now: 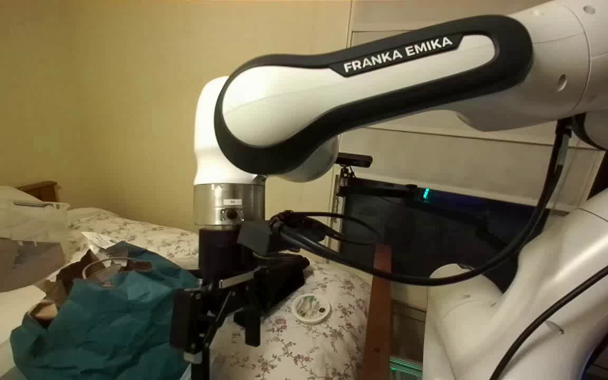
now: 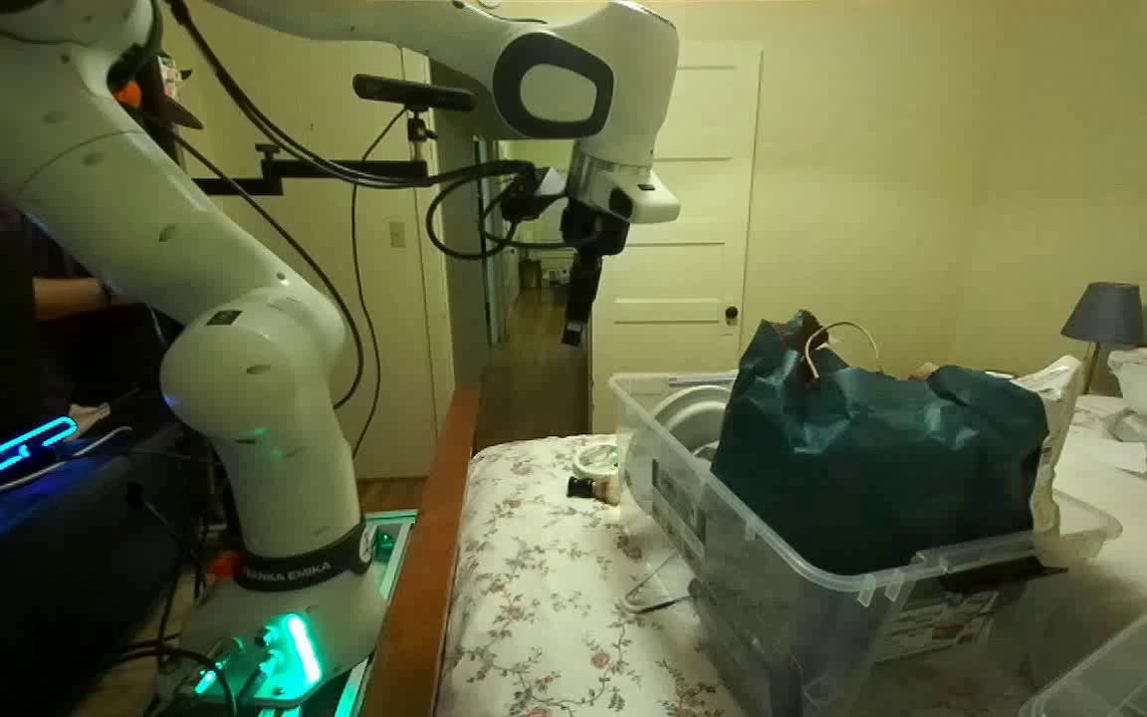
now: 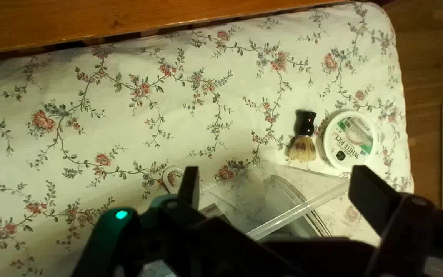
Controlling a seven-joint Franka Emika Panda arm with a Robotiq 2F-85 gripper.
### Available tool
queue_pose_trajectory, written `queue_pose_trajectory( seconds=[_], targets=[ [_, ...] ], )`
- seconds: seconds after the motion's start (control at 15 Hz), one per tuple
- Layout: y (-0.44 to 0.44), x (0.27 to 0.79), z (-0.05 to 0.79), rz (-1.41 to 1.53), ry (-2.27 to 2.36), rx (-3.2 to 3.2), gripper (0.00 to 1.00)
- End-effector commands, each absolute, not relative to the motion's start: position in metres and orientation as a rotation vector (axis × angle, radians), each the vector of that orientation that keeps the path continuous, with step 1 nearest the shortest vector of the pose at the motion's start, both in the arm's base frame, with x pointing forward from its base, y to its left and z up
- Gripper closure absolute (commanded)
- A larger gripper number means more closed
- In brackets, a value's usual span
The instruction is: Move the lid to the left.
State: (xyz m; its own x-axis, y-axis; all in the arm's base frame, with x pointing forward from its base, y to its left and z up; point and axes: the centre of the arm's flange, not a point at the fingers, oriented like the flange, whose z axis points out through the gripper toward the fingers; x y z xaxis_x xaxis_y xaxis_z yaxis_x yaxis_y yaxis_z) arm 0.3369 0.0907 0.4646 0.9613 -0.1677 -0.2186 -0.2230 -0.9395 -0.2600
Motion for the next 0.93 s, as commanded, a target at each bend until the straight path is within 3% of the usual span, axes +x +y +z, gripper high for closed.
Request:
queue_pose_trajectory(
  seconds=[0.0, 0.33, 0.87],
  targets=[
    [0.091, 0.337, 0.465, 0.28, 0.288, -2.827, 0.0],
    [0.081, 0.34, 0.46, 0.24, 0.354, -2.857, 0.0],
    [-0.054, 0.339, 0.413, -0.139, 0.674, -3.147, 0.0]
  ],
)
